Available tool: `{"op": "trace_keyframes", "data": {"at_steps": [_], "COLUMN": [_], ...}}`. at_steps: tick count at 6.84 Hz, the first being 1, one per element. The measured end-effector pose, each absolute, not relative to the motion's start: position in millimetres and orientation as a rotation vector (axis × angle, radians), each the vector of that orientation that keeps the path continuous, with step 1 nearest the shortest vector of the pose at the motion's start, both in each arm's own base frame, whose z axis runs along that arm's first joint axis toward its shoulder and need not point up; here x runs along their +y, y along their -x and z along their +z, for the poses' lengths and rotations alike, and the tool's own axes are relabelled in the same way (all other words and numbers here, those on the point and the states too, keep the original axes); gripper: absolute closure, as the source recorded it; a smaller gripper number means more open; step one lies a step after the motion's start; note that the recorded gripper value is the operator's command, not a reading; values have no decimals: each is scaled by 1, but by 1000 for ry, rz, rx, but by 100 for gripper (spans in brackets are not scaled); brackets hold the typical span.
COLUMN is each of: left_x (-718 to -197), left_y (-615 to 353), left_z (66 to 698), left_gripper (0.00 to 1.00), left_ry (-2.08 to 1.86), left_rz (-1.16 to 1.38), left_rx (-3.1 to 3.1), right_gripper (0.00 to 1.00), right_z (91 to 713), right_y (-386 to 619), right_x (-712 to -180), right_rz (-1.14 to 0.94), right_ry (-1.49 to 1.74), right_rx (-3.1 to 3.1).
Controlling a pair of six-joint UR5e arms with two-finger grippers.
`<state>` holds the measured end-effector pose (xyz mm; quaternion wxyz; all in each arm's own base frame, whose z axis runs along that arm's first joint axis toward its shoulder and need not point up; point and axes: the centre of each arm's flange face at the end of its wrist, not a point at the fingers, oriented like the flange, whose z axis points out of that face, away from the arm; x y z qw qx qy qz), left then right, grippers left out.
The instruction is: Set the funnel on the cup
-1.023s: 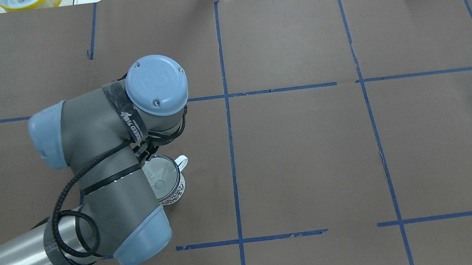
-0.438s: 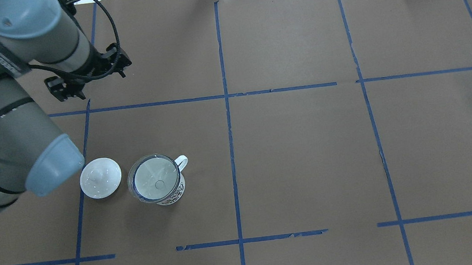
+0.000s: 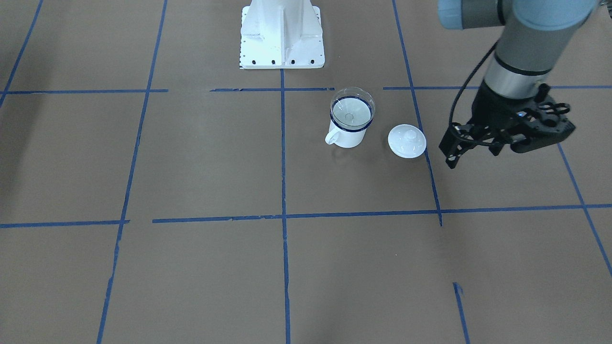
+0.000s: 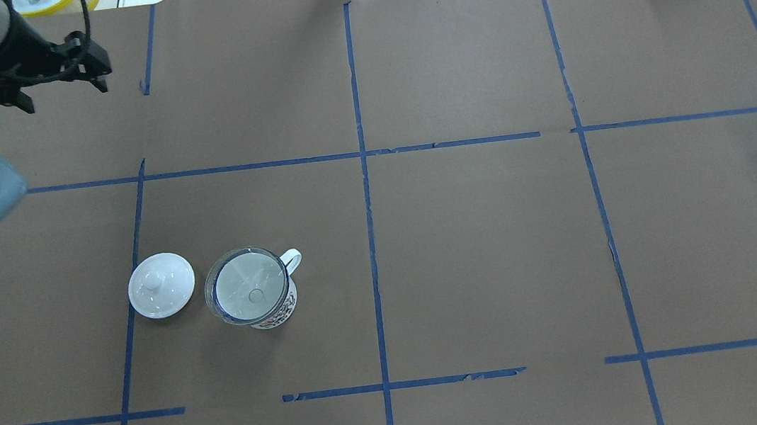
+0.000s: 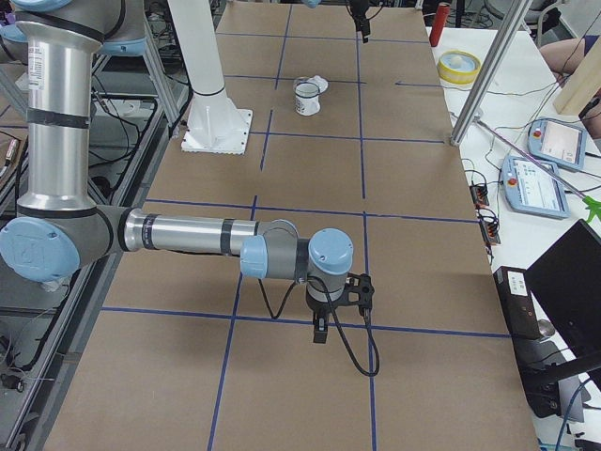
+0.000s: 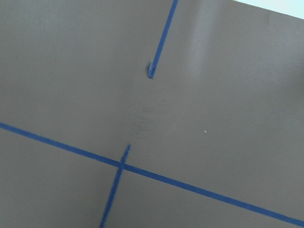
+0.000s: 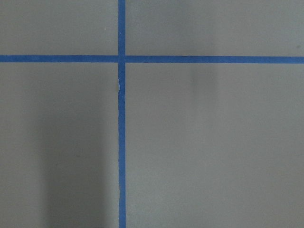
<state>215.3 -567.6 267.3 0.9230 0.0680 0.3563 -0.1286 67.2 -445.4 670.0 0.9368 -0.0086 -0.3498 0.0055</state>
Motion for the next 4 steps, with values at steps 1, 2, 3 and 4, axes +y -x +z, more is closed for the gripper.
{"op": "trace_keyframes", "data": {"at_steps": [1, 2, 3, 4], "left_x": [-580, -592, -599, -592], "left_y": [-169, -124, -74, -28], "left_z": [305, 348, 399, 450], "left_gripper": [0, 0, 0, 0], "left_ry": [-148, -144, -127, -117], "left_rz": [-167, -73, 19, 101], "left_rx": [710, 691, 694, 721], "right_gripper": [0, 0, 0, 0], "right_z": [670, 670, 670, 670], "right_y": [-67, -67, -67, -67], "right_x": [-445, -445, -445, -445], "right_rz": [11, 11, 11, 11], "right_ry": [18, 18, 18, 18], "right_rx": [-715, -715, -715, -715]}}
